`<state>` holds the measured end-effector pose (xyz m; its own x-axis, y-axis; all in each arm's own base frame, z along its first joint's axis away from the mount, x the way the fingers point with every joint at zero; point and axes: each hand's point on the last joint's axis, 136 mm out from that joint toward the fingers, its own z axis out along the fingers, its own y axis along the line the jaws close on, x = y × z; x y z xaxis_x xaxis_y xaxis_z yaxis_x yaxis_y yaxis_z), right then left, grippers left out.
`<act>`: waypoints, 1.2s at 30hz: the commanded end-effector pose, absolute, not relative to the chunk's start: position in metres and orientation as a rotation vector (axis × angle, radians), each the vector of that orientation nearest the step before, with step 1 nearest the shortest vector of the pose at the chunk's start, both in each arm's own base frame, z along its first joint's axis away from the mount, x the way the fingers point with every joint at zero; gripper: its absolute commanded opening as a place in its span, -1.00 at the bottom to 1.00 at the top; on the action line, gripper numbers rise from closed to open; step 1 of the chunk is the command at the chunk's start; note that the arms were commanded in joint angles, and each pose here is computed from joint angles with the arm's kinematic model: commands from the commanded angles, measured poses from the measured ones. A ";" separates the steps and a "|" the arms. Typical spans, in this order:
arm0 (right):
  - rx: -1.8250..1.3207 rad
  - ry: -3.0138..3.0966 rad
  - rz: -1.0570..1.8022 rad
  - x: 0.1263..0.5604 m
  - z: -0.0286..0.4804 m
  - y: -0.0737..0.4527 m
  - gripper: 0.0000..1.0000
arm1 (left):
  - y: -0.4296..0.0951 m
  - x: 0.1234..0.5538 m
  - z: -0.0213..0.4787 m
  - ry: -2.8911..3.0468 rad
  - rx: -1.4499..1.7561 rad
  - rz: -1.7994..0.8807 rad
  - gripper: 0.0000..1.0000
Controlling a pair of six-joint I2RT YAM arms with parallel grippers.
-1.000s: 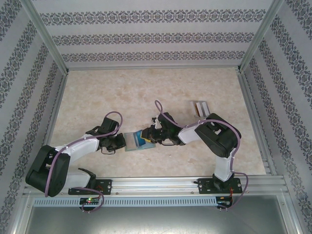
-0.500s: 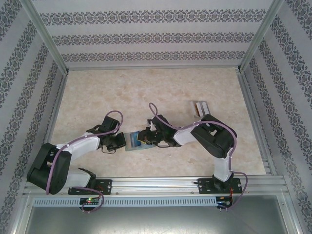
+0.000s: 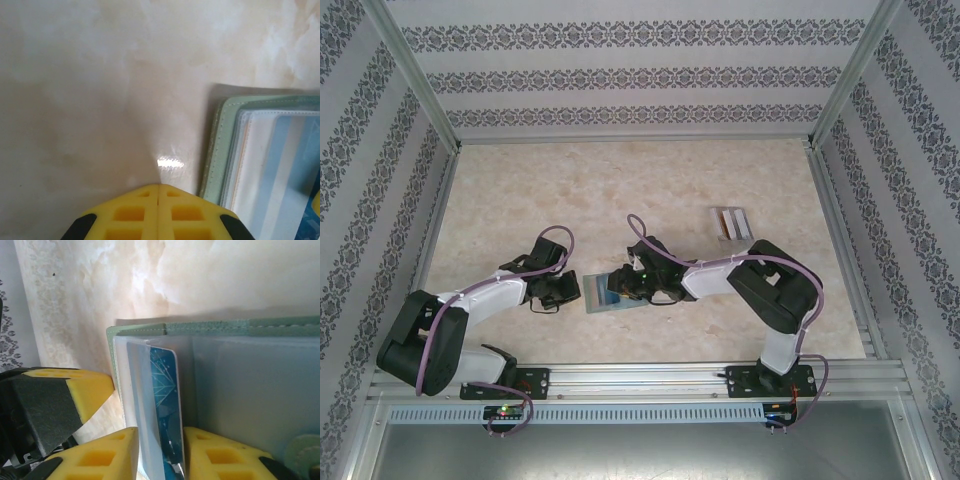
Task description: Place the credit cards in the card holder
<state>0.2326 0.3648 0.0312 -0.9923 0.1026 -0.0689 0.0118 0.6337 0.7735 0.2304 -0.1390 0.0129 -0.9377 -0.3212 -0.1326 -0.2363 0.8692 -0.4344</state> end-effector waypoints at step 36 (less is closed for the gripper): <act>-0.320 2.777 0.789 0.212 0.043 0.371 0.04 | -0.211 0.235 -0.007 2.913 -0.225 -0.736 -0.91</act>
